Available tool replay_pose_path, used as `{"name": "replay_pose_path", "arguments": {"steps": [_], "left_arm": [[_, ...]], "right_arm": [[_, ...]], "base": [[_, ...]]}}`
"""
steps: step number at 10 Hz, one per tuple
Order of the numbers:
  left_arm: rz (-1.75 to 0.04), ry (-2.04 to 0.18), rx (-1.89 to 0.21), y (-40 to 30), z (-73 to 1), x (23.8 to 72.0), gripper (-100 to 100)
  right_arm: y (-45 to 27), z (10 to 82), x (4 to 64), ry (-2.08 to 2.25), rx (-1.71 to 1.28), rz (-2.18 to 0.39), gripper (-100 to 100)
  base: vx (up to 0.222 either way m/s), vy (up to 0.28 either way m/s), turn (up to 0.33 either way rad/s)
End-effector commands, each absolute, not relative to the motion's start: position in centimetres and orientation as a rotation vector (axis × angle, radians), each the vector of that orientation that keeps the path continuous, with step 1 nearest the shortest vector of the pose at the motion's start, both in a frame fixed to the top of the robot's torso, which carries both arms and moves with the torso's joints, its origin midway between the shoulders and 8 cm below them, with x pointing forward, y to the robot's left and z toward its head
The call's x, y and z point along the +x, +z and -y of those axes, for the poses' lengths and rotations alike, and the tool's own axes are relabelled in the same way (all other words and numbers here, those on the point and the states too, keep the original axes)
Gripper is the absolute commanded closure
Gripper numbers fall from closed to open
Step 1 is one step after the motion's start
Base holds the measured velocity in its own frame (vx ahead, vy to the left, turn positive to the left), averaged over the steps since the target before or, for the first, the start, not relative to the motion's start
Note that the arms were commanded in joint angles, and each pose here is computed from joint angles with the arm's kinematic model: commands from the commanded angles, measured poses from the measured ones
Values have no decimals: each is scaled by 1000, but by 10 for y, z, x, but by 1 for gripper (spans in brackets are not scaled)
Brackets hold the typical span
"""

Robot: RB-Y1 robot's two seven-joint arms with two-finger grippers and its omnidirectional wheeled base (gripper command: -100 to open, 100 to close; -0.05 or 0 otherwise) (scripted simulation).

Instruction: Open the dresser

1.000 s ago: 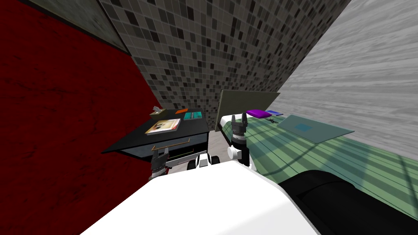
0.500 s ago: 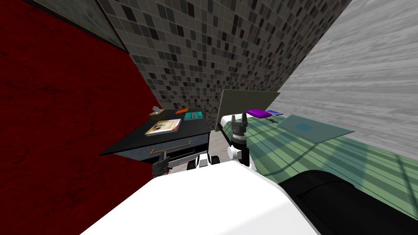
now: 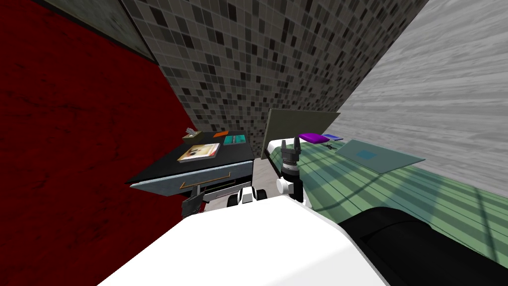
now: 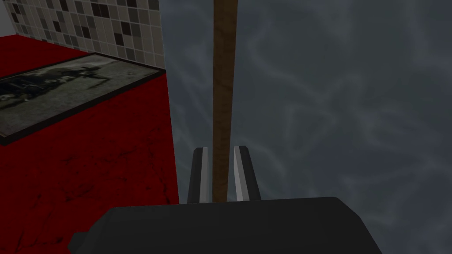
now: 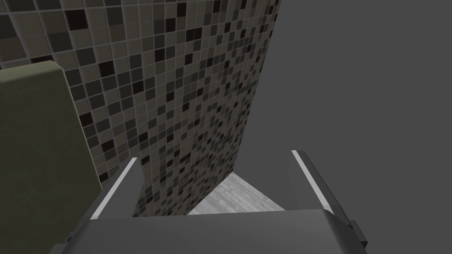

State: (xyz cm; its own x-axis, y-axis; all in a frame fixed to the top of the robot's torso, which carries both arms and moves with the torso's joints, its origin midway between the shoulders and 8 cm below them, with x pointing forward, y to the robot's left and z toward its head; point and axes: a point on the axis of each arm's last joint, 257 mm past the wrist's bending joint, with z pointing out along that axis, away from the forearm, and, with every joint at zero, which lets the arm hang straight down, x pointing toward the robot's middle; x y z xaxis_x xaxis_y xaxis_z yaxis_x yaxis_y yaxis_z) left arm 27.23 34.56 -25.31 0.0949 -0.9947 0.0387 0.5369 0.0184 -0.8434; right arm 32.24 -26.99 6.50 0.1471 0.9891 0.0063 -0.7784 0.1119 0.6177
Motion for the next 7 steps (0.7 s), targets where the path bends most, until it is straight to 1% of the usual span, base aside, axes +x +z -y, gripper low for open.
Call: {"name": "replay_pose_path", "arguments": {"steps": [1, 5, 7], "left_arm": [[-705, -1363, -831, -244, -353, 272, 100], [-707, -1369, -829, -234, -364, 270, 100], [-707, -1369, -829, -234, -364, 270, 100]], "right_arm": [[65, 270, 322, 1368, 552, -468, 0], [65, 270, 322, 1368, 552, -468, 0], [65, 270, 322, 1368, 552, -468, 0]], "base": [[-69, -32, 4], [-59, -36, 15], [-32, -22, 6]]}}
